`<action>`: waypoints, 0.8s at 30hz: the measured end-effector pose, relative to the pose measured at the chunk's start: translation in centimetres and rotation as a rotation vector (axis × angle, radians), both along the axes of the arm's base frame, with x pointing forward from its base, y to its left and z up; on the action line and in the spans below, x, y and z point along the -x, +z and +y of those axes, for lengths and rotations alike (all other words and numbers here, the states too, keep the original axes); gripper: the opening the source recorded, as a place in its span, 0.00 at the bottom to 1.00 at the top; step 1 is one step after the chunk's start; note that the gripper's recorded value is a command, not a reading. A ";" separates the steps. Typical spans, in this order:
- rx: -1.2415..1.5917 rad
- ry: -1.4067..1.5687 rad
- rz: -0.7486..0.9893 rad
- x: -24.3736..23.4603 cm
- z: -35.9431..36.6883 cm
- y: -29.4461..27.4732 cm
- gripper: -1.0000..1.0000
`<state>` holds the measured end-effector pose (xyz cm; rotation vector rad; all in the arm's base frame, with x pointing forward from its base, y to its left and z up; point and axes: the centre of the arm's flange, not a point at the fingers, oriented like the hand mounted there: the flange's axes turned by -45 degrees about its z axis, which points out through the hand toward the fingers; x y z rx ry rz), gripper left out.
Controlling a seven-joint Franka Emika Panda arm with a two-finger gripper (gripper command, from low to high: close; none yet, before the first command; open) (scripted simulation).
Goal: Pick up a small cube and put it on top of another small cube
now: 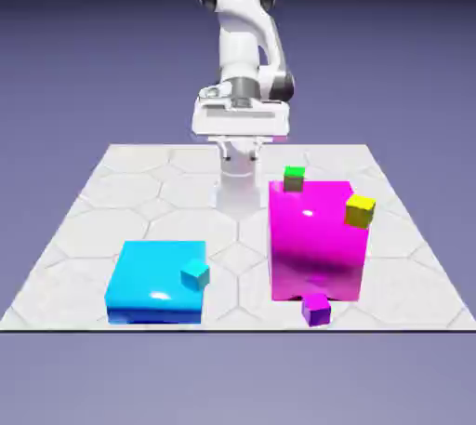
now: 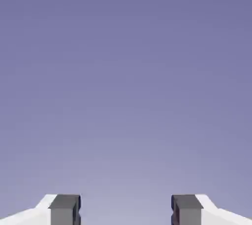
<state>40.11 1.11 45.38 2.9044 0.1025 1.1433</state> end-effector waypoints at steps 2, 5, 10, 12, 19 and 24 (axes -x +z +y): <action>0.019 0.015 0.078 -1.9 1.1 -0.9 0.50; 0.046 0.037 0.194 -4.6 2.9 -2.5 0.50; 0.086 0.068 0.385 -8.6 5.9 -5.8 0.50; 0.101 0.082 0.459 -10.0 7.3 -7.3 0.50; 0.143 0.114 0.710 -14.0 11.4 -13.0 0.50; 0.164 0.131 0.879 -16.1 14.1 -17.2 0.50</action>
